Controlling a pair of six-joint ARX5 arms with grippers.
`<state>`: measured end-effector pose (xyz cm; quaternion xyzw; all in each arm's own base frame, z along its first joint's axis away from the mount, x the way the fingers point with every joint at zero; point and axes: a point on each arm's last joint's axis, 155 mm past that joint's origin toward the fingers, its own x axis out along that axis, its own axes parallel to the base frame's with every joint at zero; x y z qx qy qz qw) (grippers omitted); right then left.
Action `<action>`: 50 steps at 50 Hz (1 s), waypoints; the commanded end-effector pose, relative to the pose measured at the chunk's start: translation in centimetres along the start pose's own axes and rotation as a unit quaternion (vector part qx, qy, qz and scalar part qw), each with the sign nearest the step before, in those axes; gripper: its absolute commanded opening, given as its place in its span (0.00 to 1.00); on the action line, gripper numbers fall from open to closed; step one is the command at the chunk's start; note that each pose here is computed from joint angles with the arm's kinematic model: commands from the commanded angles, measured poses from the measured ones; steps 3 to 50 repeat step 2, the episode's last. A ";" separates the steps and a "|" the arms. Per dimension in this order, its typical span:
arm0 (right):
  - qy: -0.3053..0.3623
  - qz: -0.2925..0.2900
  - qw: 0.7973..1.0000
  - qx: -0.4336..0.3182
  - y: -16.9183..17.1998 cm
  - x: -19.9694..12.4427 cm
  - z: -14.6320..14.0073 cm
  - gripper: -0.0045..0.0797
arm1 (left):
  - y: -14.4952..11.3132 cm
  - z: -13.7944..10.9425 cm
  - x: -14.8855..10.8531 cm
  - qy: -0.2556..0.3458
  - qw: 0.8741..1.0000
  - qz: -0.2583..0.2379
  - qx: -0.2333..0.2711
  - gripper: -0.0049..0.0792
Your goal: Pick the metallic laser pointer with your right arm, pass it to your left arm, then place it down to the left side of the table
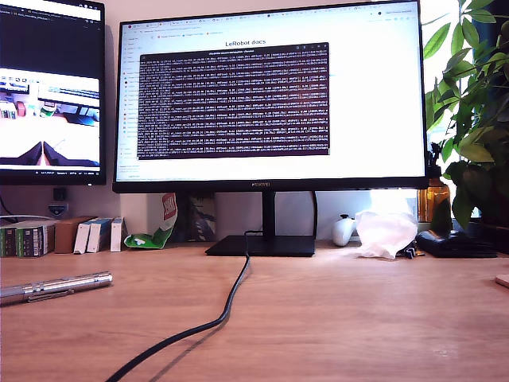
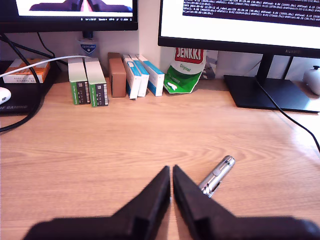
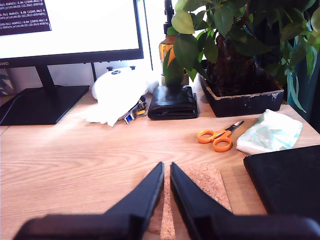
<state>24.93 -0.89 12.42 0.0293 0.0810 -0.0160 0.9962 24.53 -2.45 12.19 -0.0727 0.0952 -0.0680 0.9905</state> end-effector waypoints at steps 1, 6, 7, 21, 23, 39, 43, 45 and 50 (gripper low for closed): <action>-0.006 0.001 1.000 0.000 0.1 0.0 0.2 0.04 | 0.3 -1.8 0.3 0.018 1.000 0.002 -0.006 0.04; -0.006 0.001 1.000 0.000 0.1 0.0 0.2 0.04 | 0.3 -1.8 0.3 0.017 1.000 0.002 -0.006 0.04; -0.006 0.001 1.000 0.000 0.1 0.0 0.2 0.04 | 0.3 -1.8 0.3 0.017 1.000 0.002 -0.006 0.04; -0.006 0.001 1.000 0.000 0.1 0.0 0.2 0.04 | 0.3 -1.8 0.3 0.017 1.000 0.002 -0.006 0.04; -0.006 0.001 1.000 0.000 0.1 0.0 0.2 0.04 | 0.3 -1.8 0.3 0.017 1.000 0.002 -0.006 0.04; -0.006 0.001 1.000 0.000 0.1 0.0 0.2 0.04 | 0.3 -1.8 0.3 0.017 1.000 0.002 -0.006 0.04; -0.006 0.001 1.000 0.000 0.1 0.0 0.2 0.04 | 0.3 -1.8 0.3 0.017 1.000 0.002 -0.006 0.04; -0.006 0.001 1.000 0.000 0.1 0.0 0.2 0.04 | 0.3 -1.8 0.3 0.017 1.000 0.002 -0.006 0.04; -0.006 0.001 1.000 0.000 0.1 0.0 0.2 0.04 | 0.3 -1.8 0.3 0.017 1.000 0.002 -0.006 0.04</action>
